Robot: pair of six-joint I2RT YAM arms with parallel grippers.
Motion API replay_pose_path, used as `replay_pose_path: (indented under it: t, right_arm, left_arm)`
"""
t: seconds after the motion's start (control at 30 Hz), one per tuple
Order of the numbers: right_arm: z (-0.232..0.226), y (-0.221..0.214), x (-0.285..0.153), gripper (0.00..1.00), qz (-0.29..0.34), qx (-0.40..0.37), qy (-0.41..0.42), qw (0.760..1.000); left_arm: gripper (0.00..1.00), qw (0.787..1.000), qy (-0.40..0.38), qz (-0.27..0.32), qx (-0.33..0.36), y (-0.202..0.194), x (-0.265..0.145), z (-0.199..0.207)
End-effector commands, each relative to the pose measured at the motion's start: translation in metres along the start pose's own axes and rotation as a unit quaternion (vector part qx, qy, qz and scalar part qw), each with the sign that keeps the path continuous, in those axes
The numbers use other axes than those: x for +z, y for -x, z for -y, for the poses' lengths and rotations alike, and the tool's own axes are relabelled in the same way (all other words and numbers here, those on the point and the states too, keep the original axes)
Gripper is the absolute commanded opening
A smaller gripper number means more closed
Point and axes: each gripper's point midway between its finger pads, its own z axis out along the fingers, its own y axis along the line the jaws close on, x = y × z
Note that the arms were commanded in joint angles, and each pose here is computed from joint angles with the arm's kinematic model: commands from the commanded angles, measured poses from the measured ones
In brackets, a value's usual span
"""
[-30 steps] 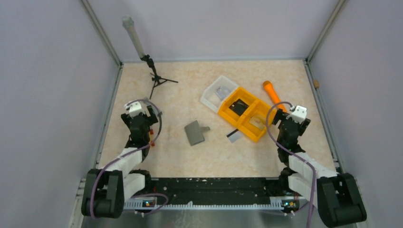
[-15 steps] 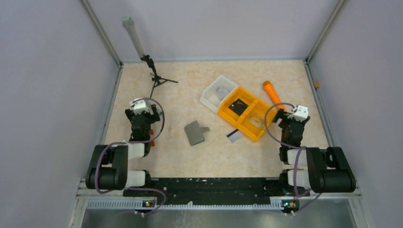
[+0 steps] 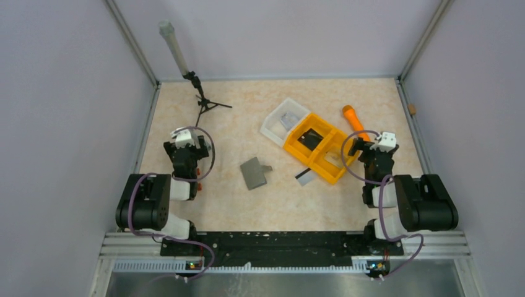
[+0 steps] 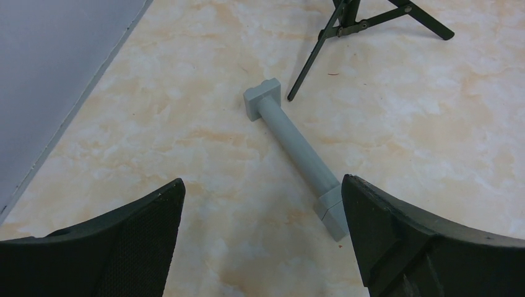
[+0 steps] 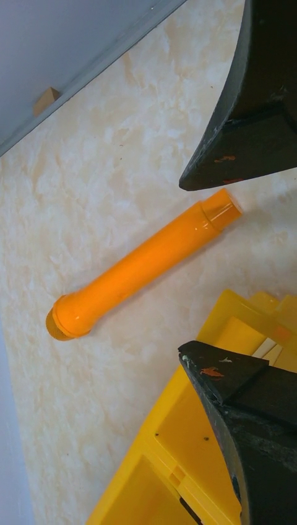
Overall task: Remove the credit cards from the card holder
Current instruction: Reset both arms
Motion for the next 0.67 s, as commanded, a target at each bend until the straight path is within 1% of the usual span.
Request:
replay_pose_path:
  t: [0.0,0.43,0.63]
  right_arm:
    - [-0.0062,0.0064,0.0054,0.98,0.007,0.000,0.017,1.000]
    - [-0.0066,0.0068,0.0050,0.99,0.009,0.001,0.018,1.000]
    - [-0.0063,0.0069,0.0050,0.99,0.009,0.001,0.017,1.000]
  left_arm:
    - [0.99,0.999,0.005,0.044,-0.016,0.0268,0.0068,-0.0005]
    - [0.99,0.999,0.004,0.042,-0.016,0.0264,0.0075,0.0000]
    - [0.99,0.999,-0.011,0.036,-0.018,0.0262,0.0096,0.0042]
